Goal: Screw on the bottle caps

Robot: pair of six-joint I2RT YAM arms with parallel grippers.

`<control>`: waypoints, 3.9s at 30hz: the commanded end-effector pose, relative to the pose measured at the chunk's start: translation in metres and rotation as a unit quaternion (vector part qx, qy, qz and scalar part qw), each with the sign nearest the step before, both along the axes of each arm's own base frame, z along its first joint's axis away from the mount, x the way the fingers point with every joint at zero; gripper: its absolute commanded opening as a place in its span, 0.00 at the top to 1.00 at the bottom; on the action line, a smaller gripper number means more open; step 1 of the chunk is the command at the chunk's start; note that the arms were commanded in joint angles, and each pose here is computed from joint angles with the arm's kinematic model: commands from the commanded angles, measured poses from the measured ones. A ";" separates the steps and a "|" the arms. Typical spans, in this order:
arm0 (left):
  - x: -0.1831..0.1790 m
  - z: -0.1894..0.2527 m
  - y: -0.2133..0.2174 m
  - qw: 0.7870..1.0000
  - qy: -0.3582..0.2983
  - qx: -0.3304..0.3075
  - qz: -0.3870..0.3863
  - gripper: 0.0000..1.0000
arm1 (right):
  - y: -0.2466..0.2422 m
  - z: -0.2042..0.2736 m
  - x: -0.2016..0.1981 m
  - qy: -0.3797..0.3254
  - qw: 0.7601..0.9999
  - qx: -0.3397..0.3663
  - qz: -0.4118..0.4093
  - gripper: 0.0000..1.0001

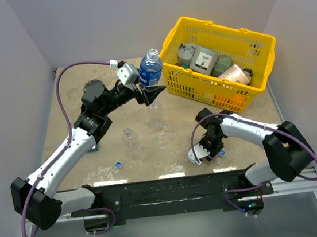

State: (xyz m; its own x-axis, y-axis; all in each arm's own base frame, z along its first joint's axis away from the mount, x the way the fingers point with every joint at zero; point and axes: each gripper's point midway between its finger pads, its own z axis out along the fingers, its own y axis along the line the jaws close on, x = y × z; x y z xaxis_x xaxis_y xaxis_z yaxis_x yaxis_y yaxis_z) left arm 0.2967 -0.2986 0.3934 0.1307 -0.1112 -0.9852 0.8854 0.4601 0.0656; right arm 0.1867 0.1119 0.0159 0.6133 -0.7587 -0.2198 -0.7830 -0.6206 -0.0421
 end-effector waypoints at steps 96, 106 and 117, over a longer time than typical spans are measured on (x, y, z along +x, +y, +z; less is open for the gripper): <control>-0.106 -0.208 -0.062 0.983 -0.033 0.165 -0.069 1.00 | 0.073 0.287 -0.044 -0.048 0.939 0.339 -0.018 1.00; -0.105 -0.207 -0.062 0.984 -0.035 0.163 -0.066 1.00 | 0.079 0.280 -0.040 -0.043 0.942 0.333 0.007 1.00; -0.103 -0.213 -0.063 0.985 -0.009 0.160 -0.063 1.00 | 0.082 0.274 -0.062 -0.054 0.940 0.330 0.069 1.00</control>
State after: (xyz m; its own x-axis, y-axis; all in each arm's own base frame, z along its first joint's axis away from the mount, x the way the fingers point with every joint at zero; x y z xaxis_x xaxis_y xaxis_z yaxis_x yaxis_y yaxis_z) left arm 0.1846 -0.3529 0.1548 0.1317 0.2517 -0.9588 0.9417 0.2702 0.2003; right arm 0.1457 0.1961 0.2962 0.7277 -0.4314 -0.5333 -0.6858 -0.4747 -0.5517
